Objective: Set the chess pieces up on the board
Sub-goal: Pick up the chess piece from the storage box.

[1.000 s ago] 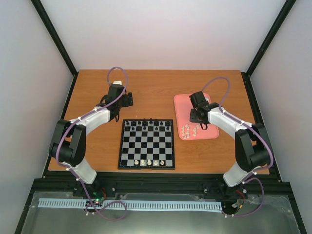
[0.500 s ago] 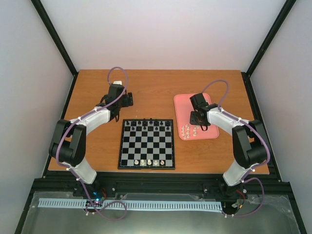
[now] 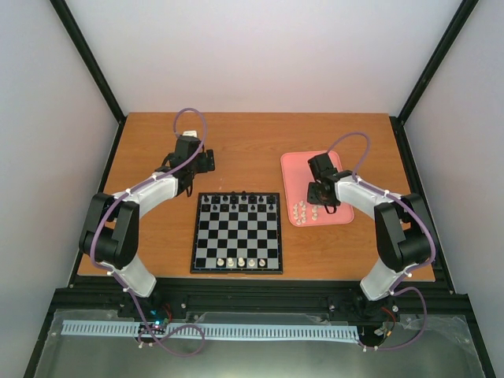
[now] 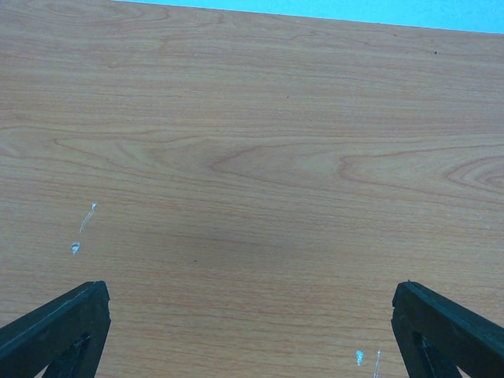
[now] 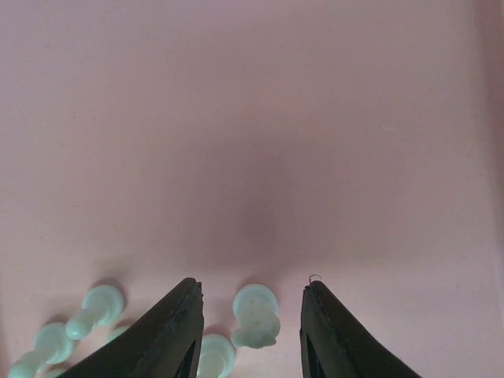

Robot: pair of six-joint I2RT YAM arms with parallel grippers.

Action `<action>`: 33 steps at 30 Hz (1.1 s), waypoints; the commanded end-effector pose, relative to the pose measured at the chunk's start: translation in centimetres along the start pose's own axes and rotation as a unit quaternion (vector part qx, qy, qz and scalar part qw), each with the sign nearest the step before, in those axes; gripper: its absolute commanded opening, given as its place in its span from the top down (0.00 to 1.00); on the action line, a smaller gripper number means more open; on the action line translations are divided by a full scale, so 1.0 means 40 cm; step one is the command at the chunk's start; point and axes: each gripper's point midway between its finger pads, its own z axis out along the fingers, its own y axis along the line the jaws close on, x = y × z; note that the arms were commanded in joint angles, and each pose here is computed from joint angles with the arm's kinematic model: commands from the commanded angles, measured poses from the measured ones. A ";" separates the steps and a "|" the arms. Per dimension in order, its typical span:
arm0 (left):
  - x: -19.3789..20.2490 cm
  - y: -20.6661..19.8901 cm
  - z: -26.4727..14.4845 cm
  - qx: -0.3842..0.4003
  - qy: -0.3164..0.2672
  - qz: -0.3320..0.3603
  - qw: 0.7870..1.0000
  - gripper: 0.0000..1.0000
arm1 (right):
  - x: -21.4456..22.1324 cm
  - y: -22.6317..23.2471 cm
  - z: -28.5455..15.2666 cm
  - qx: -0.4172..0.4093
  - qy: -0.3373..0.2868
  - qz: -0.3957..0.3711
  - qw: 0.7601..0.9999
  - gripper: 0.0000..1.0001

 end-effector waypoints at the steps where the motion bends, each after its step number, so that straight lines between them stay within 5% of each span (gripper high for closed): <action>1: -0.019 -0.006 0.005 -0.002 -0.005 0.009 1.000 0.00 | 0.006 -0.015 -0.003 0.003 -0.001 0.008 1.000 0.59; 22: -0.013 -0.001 0.006 -0.007 -0.003 0.011 1.000 0.00 | 0.017 -0.023 0.038 0.014 0.008 0.006 1.000 0.59; 33: -0.014 -0.001 0.006 -0.008 -0.004 0.011 1.000 0.00 | 0.017 -0.024 0.050 0.009 0.015 0.005 1.000 0.74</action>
